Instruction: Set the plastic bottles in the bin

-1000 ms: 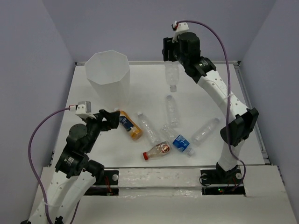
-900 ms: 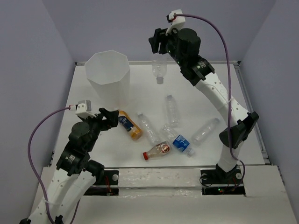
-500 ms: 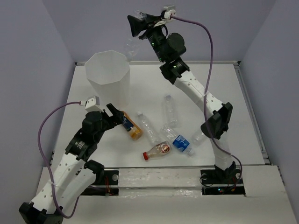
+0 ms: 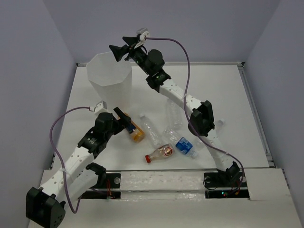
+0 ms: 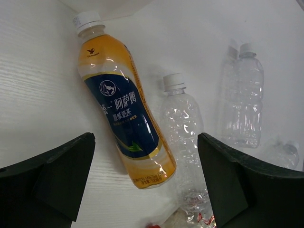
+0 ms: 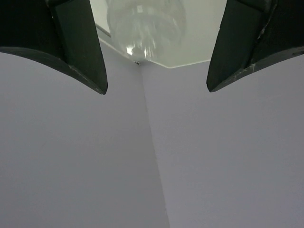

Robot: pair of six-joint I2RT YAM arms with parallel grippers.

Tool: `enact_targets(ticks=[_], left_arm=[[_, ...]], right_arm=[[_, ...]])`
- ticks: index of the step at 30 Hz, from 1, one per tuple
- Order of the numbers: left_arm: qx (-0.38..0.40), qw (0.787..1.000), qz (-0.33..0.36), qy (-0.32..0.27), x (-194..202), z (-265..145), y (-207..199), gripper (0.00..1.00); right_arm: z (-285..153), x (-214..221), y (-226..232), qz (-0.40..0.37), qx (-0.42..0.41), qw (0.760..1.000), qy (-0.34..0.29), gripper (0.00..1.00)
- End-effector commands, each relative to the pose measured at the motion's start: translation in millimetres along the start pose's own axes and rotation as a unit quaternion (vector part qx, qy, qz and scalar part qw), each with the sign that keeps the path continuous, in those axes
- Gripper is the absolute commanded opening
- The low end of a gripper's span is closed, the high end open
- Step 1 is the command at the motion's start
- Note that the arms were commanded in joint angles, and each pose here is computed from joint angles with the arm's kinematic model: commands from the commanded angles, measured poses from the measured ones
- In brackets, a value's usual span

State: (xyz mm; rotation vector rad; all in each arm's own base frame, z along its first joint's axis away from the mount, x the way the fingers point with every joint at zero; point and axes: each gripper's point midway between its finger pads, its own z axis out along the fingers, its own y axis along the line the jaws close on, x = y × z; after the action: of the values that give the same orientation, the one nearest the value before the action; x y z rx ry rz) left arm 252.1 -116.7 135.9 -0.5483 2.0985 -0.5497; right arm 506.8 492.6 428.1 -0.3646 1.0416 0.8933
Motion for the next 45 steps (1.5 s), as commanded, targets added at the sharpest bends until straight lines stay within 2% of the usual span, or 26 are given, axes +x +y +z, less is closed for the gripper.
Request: enact_targets(ticks=[1,6,7,8,9,10,11,15,19,23,26,30,39,41,44,45], left_arm=[[0.011,0.997,-0.047,-0.057,-26,10,-14,0.99],[-0.041,0.995,-0.046,-0.076,-27,29,4,0.99],[-0.047,0.995,-0.044,-0.074,-26,33,6,0.99],[-0.053,0.995,-0.041,-0.07,-23,36,8,0.99],[-0.056,0.995,-0.039,-0.066,-22,40,8,0.99],[-0.06,0.996,-0.036,-0.057,-19,49,7,0.99],[-0.075,0.996,-0.027,-0.041,-10,57,13,0.99],[-0.095,0.995,-0.019,-0.03,-12,68,11,0.99],[-0.135,0.989,-0.017,-0.061,-20,76,25,0.99],[-0.17,0.982,-0.006,-0.077,-26,85,35,0.99],[-0.177,0.981,0.012,-0.08,-27,95,36,0.99],[-0.186,0.98,0.022,-0.06,-16,105,41,0.97],[-0.184,0.98,0.016,-0.07,-16,113,41,0.78],[-0.187,0.98,0.011,-0.071,-13,111,45,0.66],[-0.185,0.98,0.008,-0.076,-14,103,49,0.57],[-0.188,0.979,0.009,-0.076,-14,100,51,0.51]], right_arm=[[0,-78,50,-0.046,-0.067,0.995,-0.049,0.93],[-21,-95,55,-0.061,-0.068,0.996,-0.001,0.95],[-33,-139,62,-0.066,-0.066,0.995,-0.021,0.94],[-51,-104,55,-0.061,-0.057,0.996,0.026,0.93],[-63,-107,56,-0.061,-0.054,0.996,0.033,0.92],[-83,-150,57,-0.067,-0.06,0.996,0.012,0.91],[-108,-112,50,-0.056,-0.061,0.995,0.058,0.91],[-177,-98,58,-0.042,-0.078,0.99,0.108,0.9],[-228,-73,57,-0.001,-0.057,0.988,0.142,0.89],[-261,-55,60,0.037,-0.05,0.985,0.159,0.88],[-291,-25,61,0.061,-0.048,0.978,0.194,0.87],[-309,-4,65,0.089,-0.053,0.971,0.217,0.89],[-319,29,48,0.093,-0.004,0.959,0.269,0.89],[-321,30,51,0.098,-0.012,0.958,0.269,0.89],[-320,37,49,0.1,-0.009,0.955,0.28,0.89],[-322,44,47,0.099,-0.002,0.95,0.295,0.89]])
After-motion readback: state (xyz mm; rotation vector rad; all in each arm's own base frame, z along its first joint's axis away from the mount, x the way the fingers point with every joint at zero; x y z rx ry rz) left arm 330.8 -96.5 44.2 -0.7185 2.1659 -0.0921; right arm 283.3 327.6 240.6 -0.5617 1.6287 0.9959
